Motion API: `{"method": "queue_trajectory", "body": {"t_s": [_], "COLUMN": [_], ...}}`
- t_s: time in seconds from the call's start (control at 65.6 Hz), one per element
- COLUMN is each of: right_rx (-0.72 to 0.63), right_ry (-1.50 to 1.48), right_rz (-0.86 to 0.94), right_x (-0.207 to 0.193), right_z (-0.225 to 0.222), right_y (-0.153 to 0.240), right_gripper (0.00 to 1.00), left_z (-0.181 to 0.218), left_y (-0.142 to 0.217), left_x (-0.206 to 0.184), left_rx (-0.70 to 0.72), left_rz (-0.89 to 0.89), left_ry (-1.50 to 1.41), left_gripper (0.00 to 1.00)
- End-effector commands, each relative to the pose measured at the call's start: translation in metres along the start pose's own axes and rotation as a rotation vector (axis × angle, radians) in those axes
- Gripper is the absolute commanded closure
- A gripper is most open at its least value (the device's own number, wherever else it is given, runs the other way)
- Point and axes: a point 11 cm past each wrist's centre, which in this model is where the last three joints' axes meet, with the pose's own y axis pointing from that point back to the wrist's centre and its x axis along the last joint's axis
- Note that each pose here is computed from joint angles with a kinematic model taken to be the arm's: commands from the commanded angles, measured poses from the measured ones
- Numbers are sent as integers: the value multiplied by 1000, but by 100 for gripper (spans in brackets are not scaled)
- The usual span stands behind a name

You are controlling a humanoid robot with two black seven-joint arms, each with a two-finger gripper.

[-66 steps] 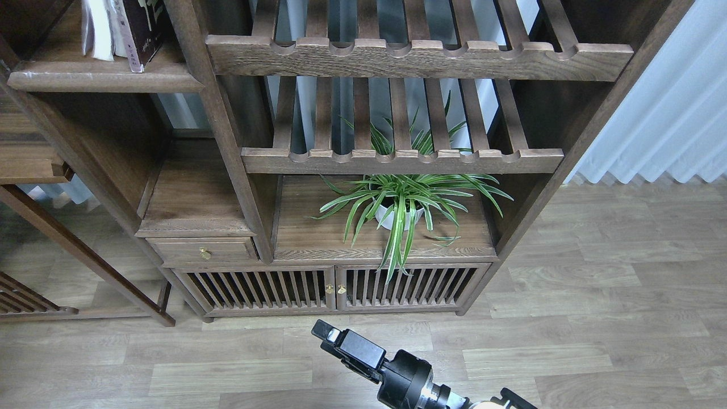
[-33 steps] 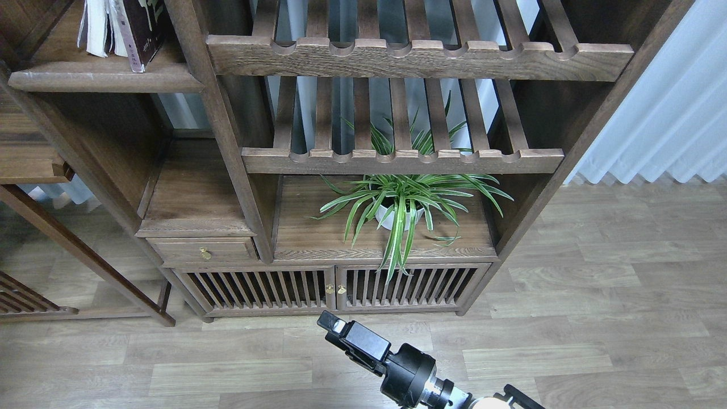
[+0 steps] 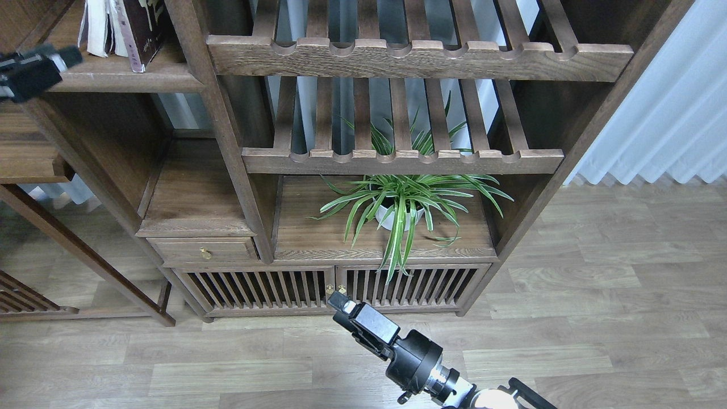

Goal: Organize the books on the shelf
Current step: 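Place the white booklet on the side shelf and withdraw the left gripper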

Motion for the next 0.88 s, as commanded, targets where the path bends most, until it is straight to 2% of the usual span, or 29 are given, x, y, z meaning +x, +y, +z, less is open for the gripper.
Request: {"method": "queue_trajectory", "body": {"t_s": [0.0, 0.351, 0.625, 0.869], "right_rx": [5, 23, 20, 23], "right_ry": [4, 9, 9, 8], "right_rz": [-3, -4, -4, 0], "right_x": [-1, -2, -2, 0], "right_z": [-2, -9, -8, -9], "right_y": [-1, 0, -1, 0], "right_gripper": [0, 0, 0, 0], "left_z": [-31, -160, -226, -255], "left_y": [3, 7, 15, 18], "left_x": [-3, -42, -61, -71], "left_rx": [12, 45, 49, 56], "left_rz": [-14, -80, -54, -37], "left_ry": [63, 380, 582, 671], "left_gripper": [45, 45, 45, 44]}}
